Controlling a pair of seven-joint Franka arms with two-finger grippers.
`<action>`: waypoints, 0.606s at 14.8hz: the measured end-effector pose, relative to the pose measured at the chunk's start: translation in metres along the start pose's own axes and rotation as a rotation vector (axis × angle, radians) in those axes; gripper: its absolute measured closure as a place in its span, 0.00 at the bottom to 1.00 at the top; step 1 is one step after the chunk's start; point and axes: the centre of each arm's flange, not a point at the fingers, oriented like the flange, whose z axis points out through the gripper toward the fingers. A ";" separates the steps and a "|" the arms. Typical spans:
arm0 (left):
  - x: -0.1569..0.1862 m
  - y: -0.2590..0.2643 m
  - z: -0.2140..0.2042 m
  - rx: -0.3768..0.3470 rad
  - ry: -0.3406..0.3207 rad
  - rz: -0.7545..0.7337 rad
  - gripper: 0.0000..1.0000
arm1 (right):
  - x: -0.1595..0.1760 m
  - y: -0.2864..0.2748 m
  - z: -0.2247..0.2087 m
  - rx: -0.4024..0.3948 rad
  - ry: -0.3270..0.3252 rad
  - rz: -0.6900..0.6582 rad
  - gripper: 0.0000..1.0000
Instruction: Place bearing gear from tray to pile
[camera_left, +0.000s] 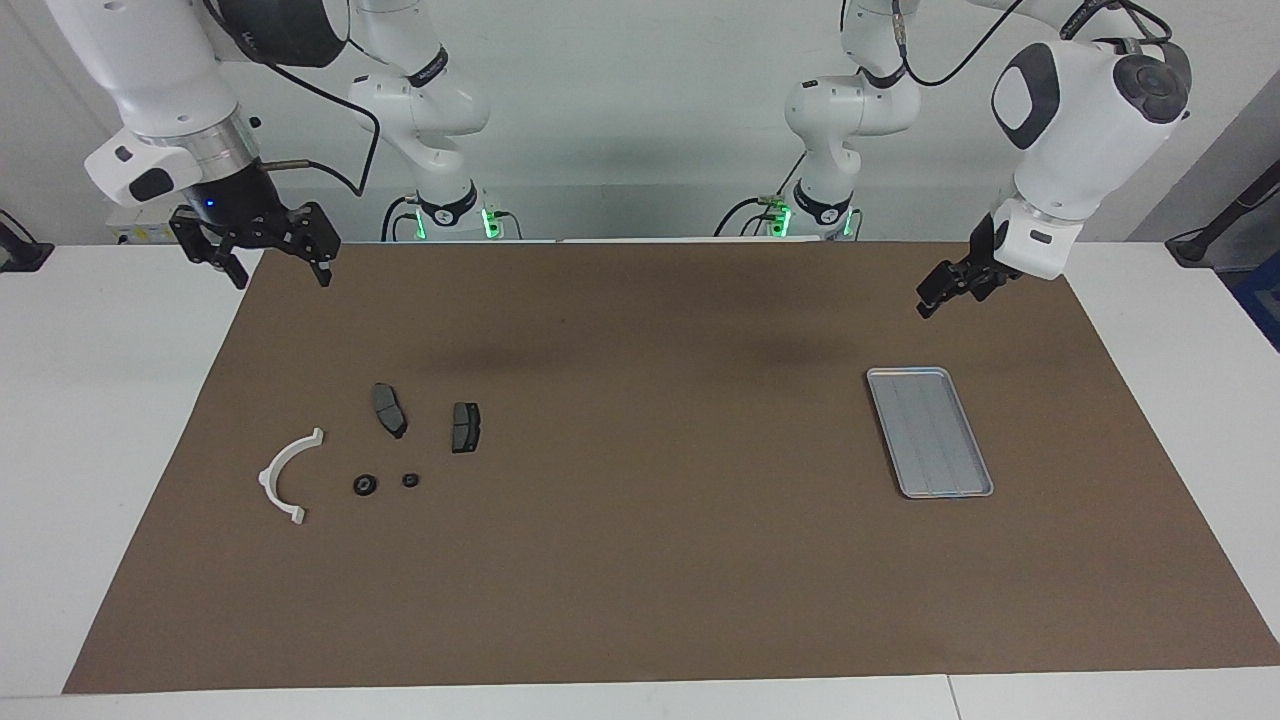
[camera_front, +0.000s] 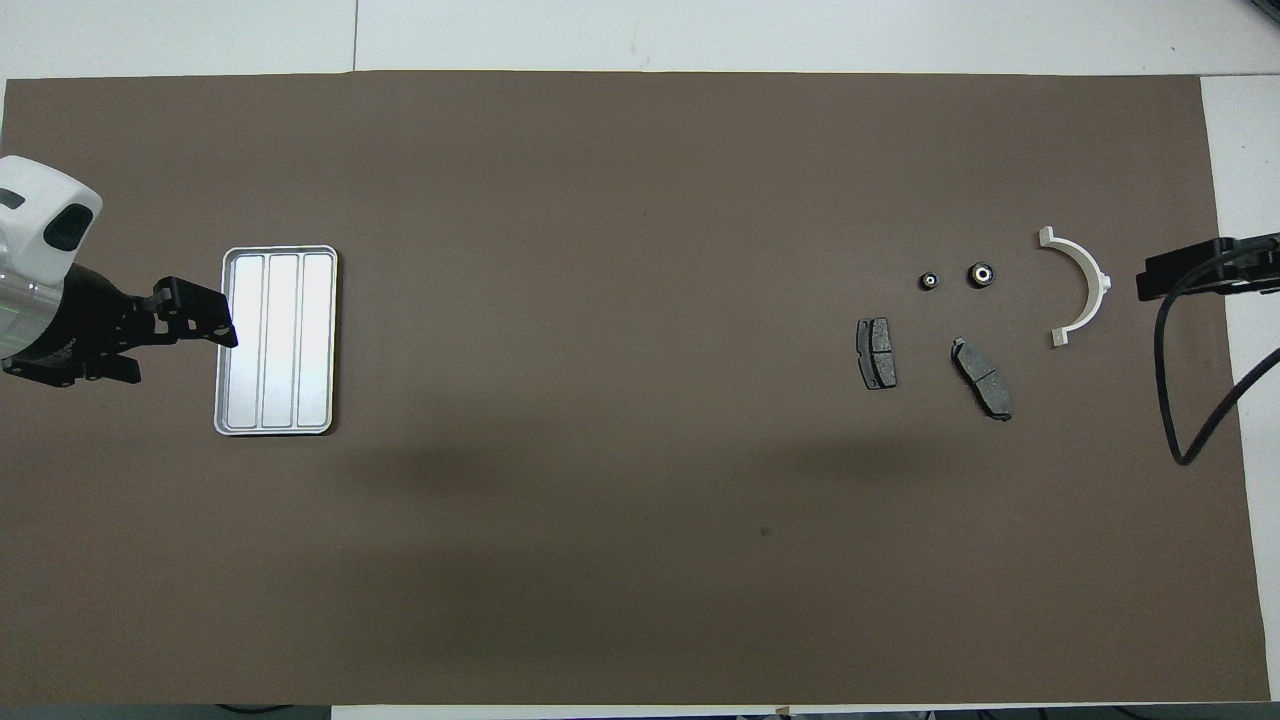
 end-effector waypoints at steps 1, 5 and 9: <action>0.000 0.000 0.000 0.000 0.000 0.000 0.00 | 0.000 0.001 0.001 0.000 -0.003 0.000 0.00; 0.000 0.000 0.000 0.000 0.000 0.000 0.00 | -0.010 0.001 0.002 0.003 -0.056 0.001 0.00; 0.000 0.000 0.000 0.000 0.001 0.000 0.00 | -0.014 0.000 0.003 0.004 -0.074 0.000 0.00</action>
